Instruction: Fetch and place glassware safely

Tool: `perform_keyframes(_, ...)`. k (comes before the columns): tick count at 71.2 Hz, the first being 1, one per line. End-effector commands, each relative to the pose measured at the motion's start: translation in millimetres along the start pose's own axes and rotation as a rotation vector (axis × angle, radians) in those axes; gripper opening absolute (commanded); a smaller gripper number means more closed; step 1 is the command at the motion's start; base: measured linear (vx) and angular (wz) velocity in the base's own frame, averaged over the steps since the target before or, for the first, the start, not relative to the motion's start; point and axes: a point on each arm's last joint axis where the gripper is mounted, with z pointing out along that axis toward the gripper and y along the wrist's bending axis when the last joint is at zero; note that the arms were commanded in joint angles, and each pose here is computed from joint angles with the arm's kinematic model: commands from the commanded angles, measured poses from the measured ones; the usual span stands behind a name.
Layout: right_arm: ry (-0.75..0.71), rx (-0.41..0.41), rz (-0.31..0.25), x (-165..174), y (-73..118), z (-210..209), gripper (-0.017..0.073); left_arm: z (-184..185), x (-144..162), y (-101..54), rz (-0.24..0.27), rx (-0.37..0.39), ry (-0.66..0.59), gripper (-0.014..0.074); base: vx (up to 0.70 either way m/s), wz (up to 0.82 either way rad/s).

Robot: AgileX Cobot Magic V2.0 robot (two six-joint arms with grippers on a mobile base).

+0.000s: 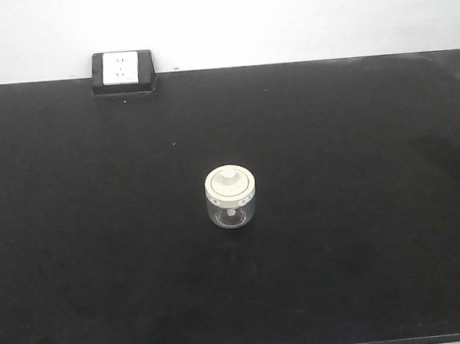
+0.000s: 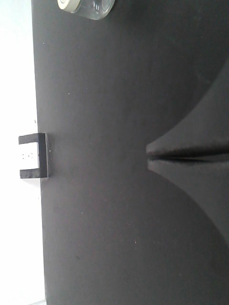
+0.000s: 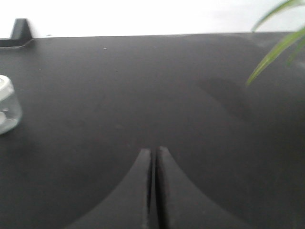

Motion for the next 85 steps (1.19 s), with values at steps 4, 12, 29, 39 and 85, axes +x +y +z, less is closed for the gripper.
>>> perform_keyframes(4, -0.122, 0.025, 0.033, 7.3, -1.1, -2.8, -0.0003, 1.4, 2.6, -0.3, -0.01, 0.005, -0.048, -0.0007, 0.0, 0.0)
perform_keyframes(12, -0.141, 0.026, 0.037, 12.7, -1.1, -5.2, -0.0003, 1.4, 2.6, -0.3, -0.01, 0.005, -0.048, -0.0007, 0.0, 0.0)
perform_keyframes(29, -0.179, 0.023, 0.026, 9.0, -0.9, -5.5, -0.0003, 1.4, 2.6, -0.3, -0.01, 0.005, -0.048, -0.0007, 0.0, 0.0)
perform_keyframes(39, -0.182, 0.023, 0.026, 8.8, -0.9, -5.6, -0.0003, 1.4, 2.6, -0.3, -0.01, 0.005, -0.048, -0.0007, 0.0, 0.0)
perform_keyframes(85, -0.178, 0.023, 0.026, 9.2, -0.9, -5.5, -0.0003, 1.4, 2.6, -0.3, -0.01, 0.005, -0.048, -0.0007, 0.0, 0.0)
